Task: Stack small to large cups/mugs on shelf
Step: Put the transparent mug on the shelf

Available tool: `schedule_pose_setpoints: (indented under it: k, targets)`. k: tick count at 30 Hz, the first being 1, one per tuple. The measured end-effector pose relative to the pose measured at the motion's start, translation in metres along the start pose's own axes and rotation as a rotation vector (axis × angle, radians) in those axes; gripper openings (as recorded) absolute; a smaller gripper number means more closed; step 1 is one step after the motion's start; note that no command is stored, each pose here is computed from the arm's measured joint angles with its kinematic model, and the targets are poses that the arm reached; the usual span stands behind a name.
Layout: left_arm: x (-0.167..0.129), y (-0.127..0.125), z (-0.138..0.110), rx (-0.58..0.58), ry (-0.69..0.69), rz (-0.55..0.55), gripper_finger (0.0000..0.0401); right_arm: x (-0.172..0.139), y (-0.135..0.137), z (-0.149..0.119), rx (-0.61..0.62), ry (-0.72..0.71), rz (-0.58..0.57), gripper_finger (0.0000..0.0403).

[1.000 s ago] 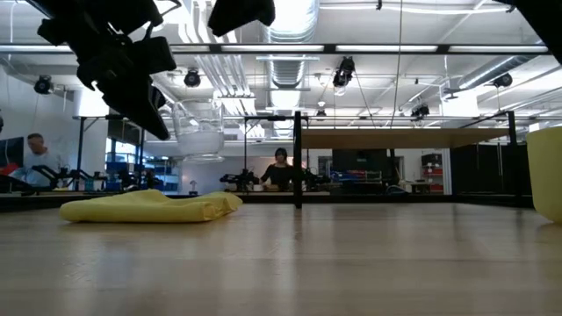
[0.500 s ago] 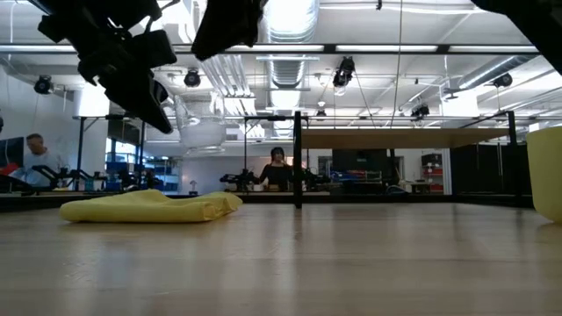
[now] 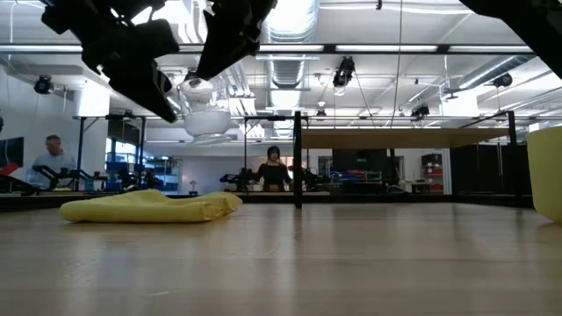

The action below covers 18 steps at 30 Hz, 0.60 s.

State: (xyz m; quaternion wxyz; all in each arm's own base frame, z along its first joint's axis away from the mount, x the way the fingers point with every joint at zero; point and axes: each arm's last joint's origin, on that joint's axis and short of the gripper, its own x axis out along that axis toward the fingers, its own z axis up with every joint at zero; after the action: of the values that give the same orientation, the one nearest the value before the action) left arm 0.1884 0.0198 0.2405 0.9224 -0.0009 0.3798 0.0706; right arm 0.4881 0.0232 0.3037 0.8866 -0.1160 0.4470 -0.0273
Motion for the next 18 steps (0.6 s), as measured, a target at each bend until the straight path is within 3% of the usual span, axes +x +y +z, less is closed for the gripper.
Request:
schedule_pose_setpoints:
  k: [18]
  targets:
    - [-0.013, 0.001, 0.020, -0.003, -0.072, 0.002, 0.0011, 0.008, 0.002, -0.002, -0.004, 0.014, 0.004, 0.0092]
